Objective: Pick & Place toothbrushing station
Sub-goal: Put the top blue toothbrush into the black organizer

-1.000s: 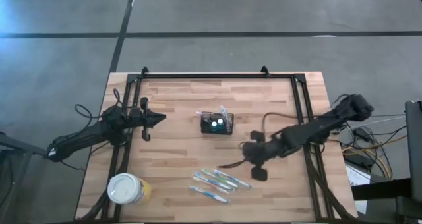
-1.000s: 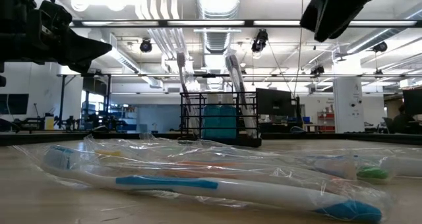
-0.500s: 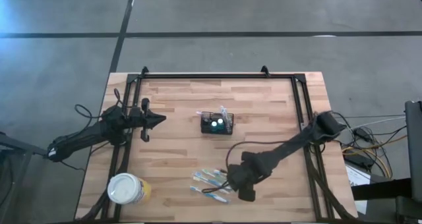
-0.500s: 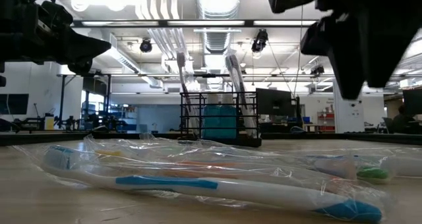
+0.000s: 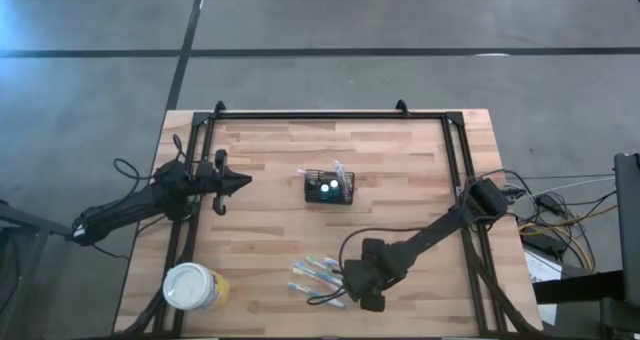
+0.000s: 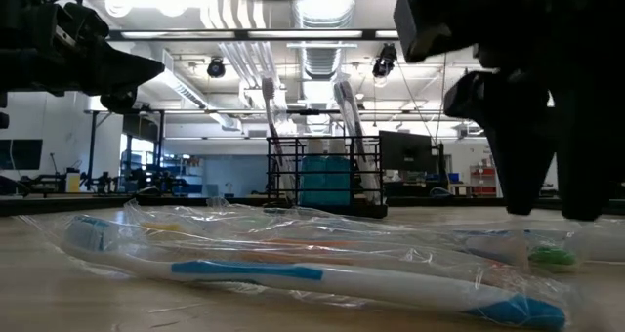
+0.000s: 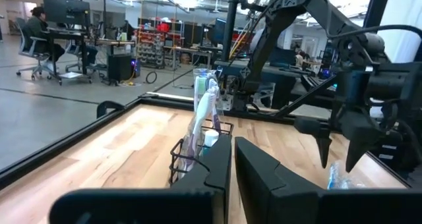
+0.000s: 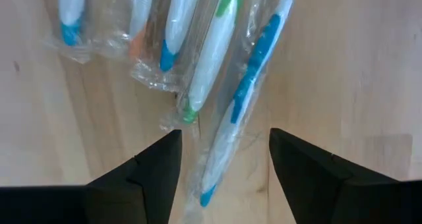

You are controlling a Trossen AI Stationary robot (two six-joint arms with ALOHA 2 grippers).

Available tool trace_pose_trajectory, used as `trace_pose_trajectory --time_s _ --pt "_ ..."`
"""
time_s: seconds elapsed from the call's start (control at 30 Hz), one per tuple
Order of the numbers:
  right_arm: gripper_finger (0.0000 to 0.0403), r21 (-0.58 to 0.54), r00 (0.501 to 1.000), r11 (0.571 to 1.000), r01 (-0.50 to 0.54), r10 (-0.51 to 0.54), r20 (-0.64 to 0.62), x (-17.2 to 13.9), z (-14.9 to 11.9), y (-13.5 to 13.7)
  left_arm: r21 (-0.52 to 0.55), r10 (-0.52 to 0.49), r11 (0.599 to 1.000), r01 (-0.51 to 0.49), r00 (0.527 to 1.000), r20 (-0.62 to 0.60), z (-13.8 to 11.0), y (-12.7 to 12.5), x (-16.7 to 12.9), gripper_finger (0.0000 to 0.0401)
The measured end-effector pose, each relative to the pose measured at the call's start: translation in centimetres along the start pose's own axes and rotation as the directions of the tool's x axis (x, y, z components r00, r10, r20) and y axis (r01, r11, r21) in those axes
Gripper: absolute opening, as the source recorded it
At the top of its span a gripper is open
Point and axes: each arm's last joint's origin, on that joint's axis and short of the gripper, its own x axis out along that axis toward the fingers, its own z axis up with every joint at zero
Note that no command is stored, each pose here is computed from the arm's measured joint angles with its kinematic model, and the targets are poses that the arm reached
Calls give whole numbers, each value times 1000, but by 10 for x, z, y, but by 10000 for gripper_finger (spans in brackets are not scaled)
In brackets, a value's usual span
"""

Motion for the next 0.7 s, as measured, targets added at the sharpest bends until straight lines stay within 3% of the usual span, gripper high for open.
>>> trace_pose_trajectory --time_s 0.13,0.4,0.7 --pt "219 5 999 999 41 -41 -15 8 -7 -6 -1 0 1000 0 1000 0 0 0 0 28" --pt "180 7 1000 1000 16 -16 10 21 -13 -10 -1 0 1000 0 1000 0 0 0 0 28" --pt "45 -7 999 999 42 -43 -23 15 -18 -15 0 1 1000 -1 1000 0 0 0 0 28"
